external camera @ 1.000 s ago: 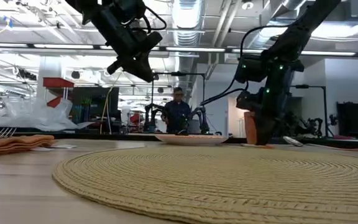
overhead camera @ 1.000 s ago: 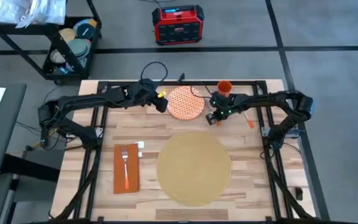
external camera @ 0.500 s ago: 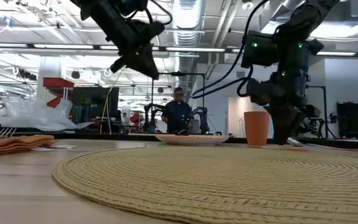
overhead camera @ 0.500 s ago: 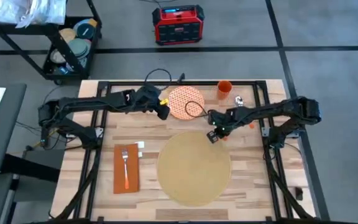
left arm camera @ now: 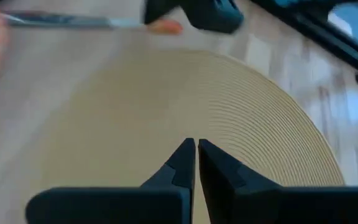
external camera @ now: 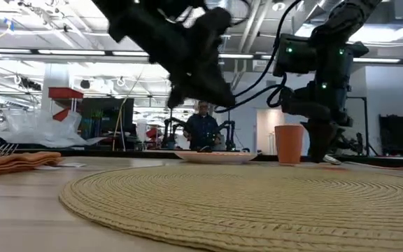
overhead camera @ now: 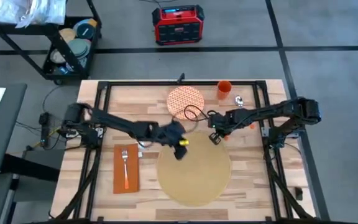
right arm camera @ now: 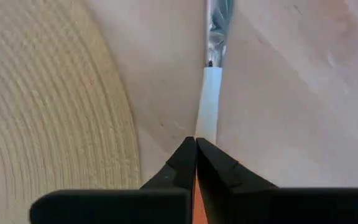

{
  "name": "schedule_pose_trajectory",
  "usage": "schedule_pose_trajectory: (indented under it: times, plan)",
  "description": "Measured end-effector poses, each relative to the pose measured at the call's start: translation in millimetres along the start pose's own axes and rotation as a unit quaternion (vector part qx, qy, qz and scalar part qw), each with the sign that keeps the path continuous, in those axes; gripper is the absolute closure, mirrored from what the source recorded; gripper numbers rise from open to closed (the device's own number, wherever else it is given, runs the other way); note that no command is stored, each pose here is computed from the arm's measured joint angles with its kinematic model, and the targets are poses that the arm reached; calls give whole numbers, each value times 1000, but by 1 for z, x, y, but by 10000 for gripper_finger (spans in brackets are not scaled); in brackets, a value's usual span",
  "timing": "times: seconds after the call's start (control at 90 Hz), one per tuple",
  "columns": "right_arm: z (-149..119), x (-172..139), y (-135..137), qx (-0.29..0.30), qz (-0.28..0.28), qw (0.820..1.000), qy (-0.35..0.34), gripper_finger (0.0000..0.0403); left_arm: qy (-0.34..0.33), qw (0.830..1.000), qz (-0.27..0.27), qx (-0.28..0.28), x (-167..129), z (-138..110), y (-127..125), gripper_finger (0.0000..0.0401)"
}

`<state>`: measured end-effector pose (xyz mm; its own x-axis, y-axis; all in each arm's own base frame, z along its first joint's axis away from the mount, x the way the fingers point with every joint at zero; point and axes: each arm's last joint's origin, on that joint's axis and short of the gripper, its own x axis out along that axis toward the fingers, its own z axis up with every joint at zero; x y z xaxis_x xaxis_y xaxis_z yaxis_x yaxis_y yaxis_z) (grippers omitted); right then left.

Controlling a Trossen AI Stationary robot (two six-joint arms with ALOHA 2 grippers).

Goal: Set table place
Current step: Put the orange table knife on top of the brown placemat

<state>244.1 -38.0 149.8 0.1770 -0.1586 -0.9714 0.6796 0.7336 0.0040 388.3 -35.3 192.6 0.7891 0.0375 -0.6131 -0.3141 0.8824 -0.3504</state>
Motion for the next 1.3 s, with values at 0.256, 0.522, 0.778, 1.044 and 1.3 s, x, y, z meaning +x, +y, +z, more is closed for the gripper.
schedule_pose_trajectory:
  times: [0.256, 0.522, 0.778, 1.044, 1.3]
  plan:
    - [2, -1, -1, -17, 3, 1000, -6, 397, 69, 995, -64, 16, 41, -4, 4, 401]
    - [8, -25, -10, 2, 36, 998, -43, 313, 147, 988, -39, 32, 58, -27, 22, 401]
    - [10, -23, -17, 25, 29, 999, -36, 236, 162, 985, -45, 43, 70, -43, 14, 401]
    - [7, 15, -1, -8, 13, 1000, 19, 222, 172, 983, -38, 42, 70, -45, 16, 401]
    - [4, 28, 0, -7, -15, 999, 49, 301, 172, 984, -30, 27, 70, -47, 16, 401]
